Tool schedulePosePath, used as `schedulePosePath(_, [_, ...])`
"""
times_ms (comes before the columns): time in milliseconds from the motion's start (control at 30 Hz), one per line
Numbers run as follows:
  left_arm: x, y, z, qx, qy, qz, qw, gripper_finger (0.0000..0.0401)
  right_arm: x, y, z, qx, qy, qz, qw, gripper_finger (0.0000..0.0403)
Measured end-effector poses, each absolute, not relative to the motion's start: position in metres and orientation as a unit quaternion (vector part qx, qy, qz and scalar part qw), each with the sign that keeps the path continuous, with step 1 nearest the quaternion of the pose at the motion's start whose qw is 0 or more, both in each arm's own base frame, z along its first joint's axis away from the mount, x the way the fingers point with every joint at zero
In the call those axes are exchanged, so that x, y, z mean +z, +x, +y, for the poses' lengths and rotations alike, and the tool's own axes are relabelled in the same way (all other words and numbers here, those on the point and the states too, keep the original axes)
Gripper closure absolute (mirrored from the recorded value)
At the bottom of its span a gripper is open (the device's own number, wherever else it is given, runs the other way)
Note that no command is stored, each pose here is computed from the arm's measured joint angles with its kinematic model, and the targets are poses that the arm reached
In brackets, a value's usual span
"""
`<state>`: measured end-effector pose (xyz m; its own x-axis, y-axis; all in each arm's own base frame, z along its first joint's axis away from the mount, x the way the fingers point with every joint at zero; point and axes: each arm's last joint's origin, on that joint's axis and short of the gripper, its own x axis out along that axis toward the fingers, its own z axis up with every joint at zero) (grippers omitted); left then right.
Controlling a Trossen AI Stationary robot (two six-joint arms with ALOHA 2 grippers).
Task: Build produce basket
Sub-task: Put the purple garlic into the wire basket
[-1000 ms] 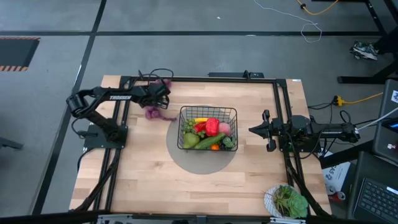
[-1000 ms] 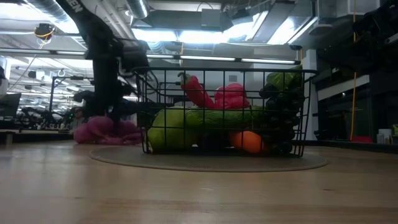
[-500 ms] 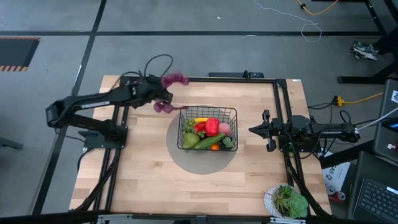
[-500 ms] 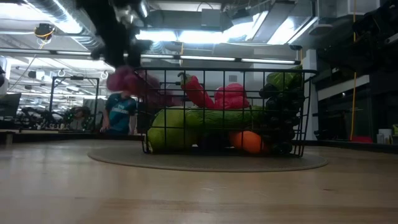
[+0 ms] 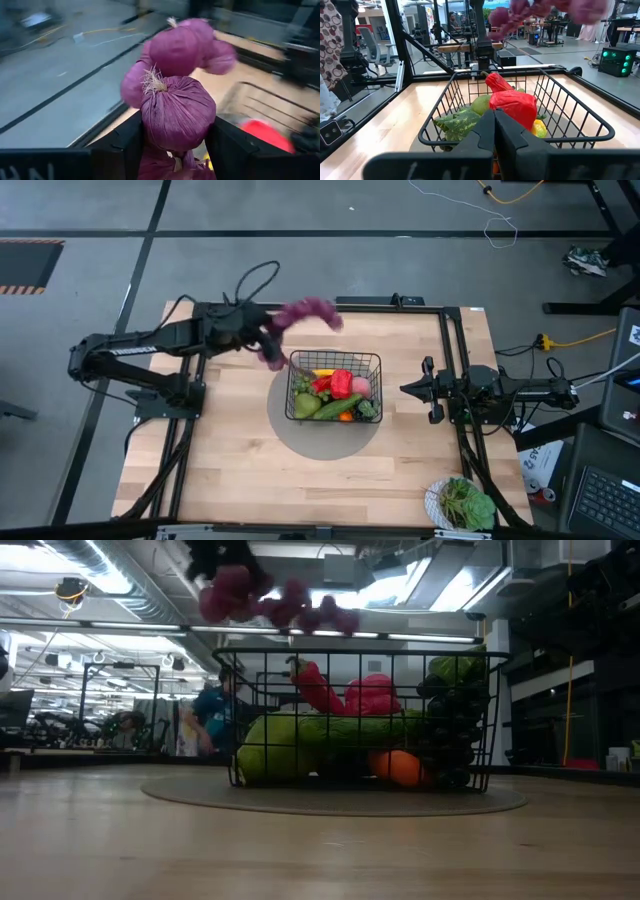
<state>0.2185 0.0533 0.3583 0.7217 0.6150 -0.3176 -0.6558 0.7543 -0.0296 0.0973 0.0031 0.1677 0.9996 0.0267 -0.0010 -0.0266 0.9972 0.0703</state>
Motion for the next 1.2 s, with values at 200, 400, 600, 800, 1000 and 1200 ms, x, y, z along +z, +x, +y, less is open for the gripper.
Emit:
schedulePosePath(200, [0.360, 0.243, 0.030, 0.232, -0.024, 0.125, 0.964, 0.0226, 0.168, 0.097, 0.003, 0.014, 0.035, 0.001, 0.999, 0.0400])
schedulePosePath(400, [0.343, 0.266, 0.017, 0.193, 0.011, 0.152, 0.969, 0.0226, 0.168, 0.097, 0.003, 0.014, 0.035, 0.001, 0.999, 0.0400])
schedulePosePath(600, [0.315, 0.298, 0.017, 0.193, 0.012, 0.180, 0.965, 0.0226, 0.168, 0.097, 0.003, 0.014, 0.035, 0.001, 0.999, 0.0400])
schedulePosePath(800, [0.286, 0.317, 0.019, 0.196, 0.013, 0.229, 0.953, 0.0226, 0.168, 0.097, 0.003, 0.014, 0.035, 0.001, 0.999, 0.0400])
schedulePosePath(1000, [0.263, 0.331, 0.019, 0.192, 0.009, 0.263, 0.945, 0.0226, 0.168, 0.097, 0.003, 0.014, 0.035, 0.001, 0.999, 0.0400])
schedulePosePath(1200, [0.249, 0.337, 0.020, 0.196, 0.013, 0.284, 0.938, 0.0223, 0.168, 0.097, 0.003, 0.014, 0.035, 0.001, 0.999, 0.0400])
